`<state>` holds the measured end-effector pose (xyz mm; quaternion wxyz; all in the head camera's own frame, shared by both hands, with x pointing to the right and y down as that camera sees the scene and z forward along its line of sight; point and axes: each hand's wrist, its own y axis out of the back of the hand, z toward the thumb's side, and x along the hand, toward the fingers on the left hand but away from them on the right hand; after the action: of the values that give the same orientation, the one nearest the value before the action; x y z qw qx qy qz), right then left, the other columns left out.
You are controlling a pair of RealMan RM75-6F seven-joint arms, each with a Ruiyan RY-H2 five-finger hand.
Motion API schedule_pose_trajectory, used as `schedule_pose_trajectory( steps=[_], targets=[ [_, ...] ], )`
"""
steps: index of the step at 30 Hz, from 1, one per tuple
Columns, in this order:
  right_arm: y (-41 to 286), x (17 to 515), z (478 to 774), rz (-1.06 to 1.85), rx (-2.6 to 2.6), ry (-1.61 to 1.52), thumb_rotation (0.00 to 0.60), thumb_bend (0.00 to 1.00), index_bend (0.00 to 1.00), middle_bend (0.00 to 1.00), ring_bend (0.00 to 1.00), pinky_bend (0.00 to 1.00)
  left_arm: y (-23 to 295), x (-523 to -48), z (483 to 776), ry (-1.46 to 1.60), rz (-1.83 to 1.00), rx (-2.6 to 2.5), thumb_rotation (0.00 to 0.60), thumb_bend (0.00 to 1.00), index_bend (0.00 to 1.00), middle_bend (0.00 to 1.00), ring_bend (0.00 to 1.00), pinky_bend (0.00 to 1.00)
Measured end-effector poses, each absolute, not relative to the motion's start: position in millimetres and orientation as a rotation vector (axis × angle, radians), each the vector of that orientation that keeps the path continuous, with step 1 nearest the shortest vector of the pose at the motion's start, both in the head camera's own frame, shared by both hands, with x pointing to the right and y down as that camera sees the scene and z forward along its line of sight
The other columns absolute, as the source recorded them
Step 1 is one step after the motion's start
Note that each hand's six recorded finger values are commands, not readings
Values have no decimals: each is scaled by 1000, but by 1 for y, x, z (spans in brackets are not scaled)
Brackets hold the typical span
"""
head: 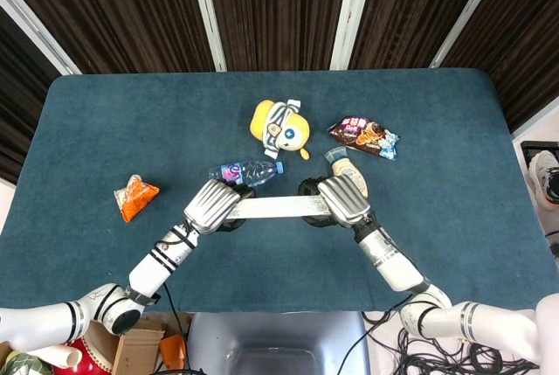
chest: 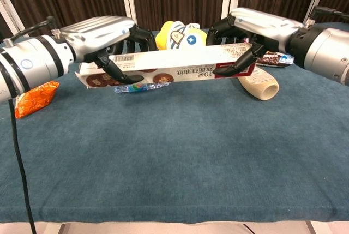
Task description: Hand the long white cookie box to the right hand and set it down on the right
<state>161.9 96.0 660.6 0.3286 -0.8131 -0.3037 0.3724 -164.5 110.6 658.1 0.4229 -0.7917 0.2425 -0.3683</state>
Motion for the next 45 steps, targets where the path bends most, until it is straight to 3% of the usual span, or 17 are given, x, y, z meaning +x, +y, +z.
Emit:
schedule_pose_trajectory(
  steps=[4,5,9,12,18,24,27,31,33,35,36,37,38,40,45],
  targets=[
    [94,166,656,939,-2107,-836,600,302,790,721,624,731,108,-171,654,618,-941,-1995,590,167,129,125,92,279],
    [93,167,655,932,-2105,-845,600,302,791,721,625,732,108,-172,653,616,-946,-1998,578,162,106,100,69,258],
    [91,174,652,911,-2097,-881,600,302,795,723,627,735,106,-178,647,608,-953,-1994,435,148,60,40,20,209],
    [91,182,649,898,-2093,-905,600,302,794,723,627,735,104,-183,640,606,-950,-1972,409,147,53,34,15,202],
    [104,212,639,869,-2047,-921,600,302,788,723,627,735,98,-220,625,595,-1021,-1864,419,144,43,35,16,200],
    [135,277,635,890,-1996,-949,600,302,769,723,626,735,101,-314,615,638,-1230,-1680,470,147,38,43,19,199],
    [149,313,641,951,-1956,-932,600,302,731,723,612,734,109,-357,619,677,-1330,-1639,517,154,38,45,20,199],
    [165,361,659,1070,-1918,-903,600,302,640,712,560,725,120,-400,625,751,-1414,-1645,533,169,38,47,21,199],
    [172,379,668,1123,-1925,-897,600,302,522,637,497,683,126,-417,628,782,-1442,-1657,543,169,38,47,21,199],
    [180,396,680,1191,-1946,-879,600,302,270,456,352,575,132,-433,632,802,-1466,-1662,552,169,38,47,21,200],
    [184,403,686,1223,-1956,-867,600,292,123,321,237,487,135,-439,633,802,-1471,-1661,557,169,38,46,21,199],
    [188,410,693,1266,-1970,-849,600,268,41,213,145,416,139,-442,634,798,-1471,-1660,556,169,38,46,21,199],
    [191,414,697,1298,-1979,-836,600,226,0,105,61,341,141,-443,635,795,-1466,-1662,558,169,38,46,21,199],
    [197,421,707,1366,-1994,-811,600,135,0,8,1,234,144,-441,635,789,-1451,-1669,555,168,38,47,21,199],
    [200,427,706,1413,-1970,-801,600,78,0,0,0,155,152,-438,632,784,-1436,-1675,563,172,38,47,21,199]
  ],
)
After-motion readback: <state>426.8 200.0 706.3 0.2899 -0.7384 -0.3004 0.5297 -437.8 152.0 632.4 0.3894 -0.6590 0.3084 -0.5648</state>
